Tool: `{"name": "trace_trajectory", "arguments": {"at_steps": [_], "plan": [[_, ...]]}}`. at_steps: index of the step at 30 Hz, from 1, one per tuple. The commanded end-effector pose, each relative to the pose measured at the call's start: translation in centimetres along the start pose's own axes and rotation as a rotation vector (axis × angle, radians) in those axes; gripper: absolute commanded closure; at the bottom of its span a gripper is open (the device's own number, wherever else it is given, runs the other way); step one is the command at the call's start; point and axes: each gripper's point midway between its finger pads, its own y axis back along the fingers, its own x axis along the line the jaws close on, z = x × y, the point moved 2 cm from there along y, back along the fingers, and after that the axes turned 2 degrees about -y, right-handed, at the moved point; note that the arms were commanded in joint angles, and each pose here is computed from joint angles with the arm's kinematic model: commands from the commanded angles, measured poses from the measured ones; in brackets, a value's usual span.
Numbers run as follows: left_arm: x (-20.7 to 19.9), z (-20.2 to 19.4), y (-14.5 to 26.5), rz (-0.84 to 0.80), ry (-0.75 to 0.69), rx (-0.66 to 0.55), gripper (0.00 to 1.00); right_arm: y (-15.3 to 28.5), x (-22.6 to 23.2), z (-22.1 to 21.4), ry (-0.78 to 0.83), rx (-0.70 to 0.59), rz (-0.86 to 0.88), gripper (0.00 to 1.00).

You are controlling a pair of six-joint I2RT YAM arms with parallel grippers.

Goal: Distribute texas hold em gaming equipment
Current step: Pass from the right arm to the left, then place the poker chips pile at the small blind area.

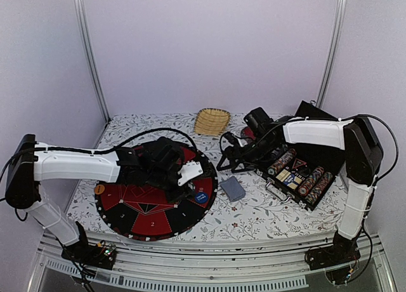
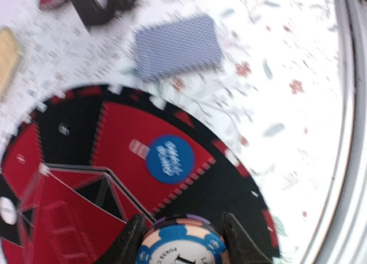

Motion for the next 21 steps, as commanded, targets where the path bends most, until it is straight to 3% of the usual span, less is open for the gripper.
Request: {"name": "trace_trajectory", "arguments": {"at_steps": [1, 6, 21], "plan": [[-3.4, -4.0, -0.6, -0.208, 0.151, 0.150, 1.00, 3.8, -2.5, 1.5, 0.015, -0.114, -0.274, 0.10], [-3.5, -6.7, -3.6, -0.190, 0.238, 0.288, 1.00, 4.7, -3.0, 1.3, 0.034, -0.114, -0.339, 0.08], [-3.5, -5.6, -7.2, -0.182, 0.260, 0.285, 1.00, 7.0, -3.4, 1.4, 0.044, -0.153, -0.421, 0.07]]}}
